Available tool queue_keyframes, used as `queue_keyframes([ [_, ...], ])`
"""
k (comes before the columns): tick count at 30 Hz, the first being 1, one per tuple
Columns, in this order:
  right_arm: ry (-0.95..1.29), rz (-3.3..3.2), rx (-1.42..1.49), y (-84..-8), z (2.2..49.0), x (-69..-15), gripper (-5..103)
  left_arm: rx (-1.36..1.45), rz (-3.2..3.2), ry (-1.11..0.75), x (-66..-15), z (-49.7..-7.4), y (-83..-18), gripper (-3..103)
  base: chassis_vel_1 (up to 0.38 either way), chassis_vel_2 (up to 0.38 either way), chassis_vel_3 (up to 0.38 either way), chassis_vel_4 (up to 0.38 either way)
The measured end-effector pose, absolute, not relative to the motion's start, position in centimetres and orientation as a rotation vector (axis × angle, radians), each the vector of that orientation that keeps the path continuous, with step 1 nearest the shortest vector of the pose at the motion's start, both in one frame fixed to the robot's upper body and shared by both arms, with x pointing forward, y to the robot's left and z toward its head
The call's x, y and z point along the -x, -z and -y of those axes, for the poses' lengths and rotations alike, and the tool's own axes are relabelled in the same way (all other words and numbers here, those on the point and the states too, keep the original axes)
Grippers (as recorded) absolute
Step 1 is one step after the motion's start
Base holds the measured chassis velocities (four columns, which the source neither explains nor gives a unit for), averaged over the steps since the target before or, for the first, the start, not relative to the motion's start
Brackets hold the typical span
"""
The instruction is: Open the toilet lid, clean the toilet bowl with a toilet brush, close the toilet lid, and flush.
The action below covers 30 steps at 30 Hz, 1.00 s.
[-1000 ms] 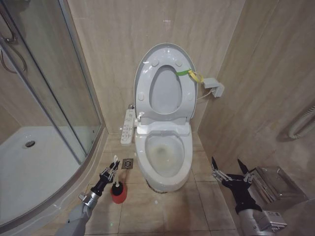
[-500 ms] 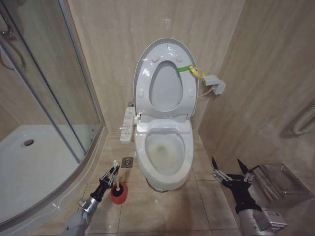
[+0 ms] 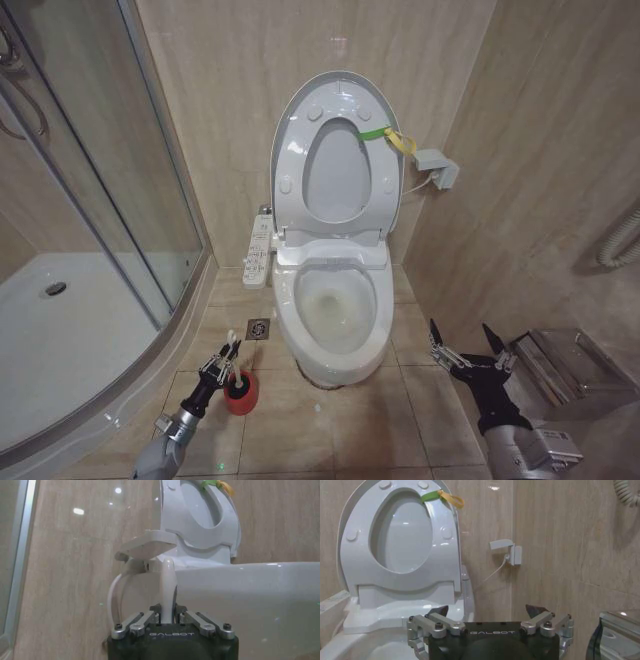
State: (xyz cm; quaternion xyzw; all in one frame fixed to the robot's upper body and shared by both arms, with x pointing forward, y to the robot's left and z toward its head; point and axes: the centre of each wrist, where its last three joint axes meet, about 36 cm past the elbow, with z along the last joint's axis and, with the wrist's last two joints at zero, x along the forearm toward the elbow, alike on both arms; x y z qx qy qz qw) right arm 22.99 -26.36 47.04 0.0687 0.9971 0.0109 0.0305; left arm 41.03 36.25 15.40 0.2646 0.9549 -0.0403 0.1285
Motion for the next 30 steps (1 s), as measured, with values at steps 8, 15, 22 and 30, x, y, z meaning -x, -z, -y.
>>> queue_keyframes([
  [8, -0.034, -3.073, -0.212, -47.0, 26.4, -23.0, 100, -0.747, -2.755, 0.144, -40.7, -35.2, -16.3, 18, 0.0, 0.0, 0.0, 0.0],
  [15, -0.034, -3.073, -0.212, -47.0, 26.4, -23.0, 100, -0.746, -2.735, 0.155, -40.0, -34.3, -16.9, 18, 0.0, 0.0, 0.0, 0.0],
  [22, -0.034, -3.073, -0.212, -47.0, 26.4, -23.0, 100, -0.764, -2.771, 0.135, -38.6, -34.8, -15.9, 18, 0.0, 0.0, 0.0, 0.0],
  [30, -0.034, -3.073, -0.212, -47.0, 26.4, -23.0, 100, -0.771, -2.807, 0.109, -37.0, -35.8, -15.2, 18, 0.0, 0.0, 0.0, 0.0],
])
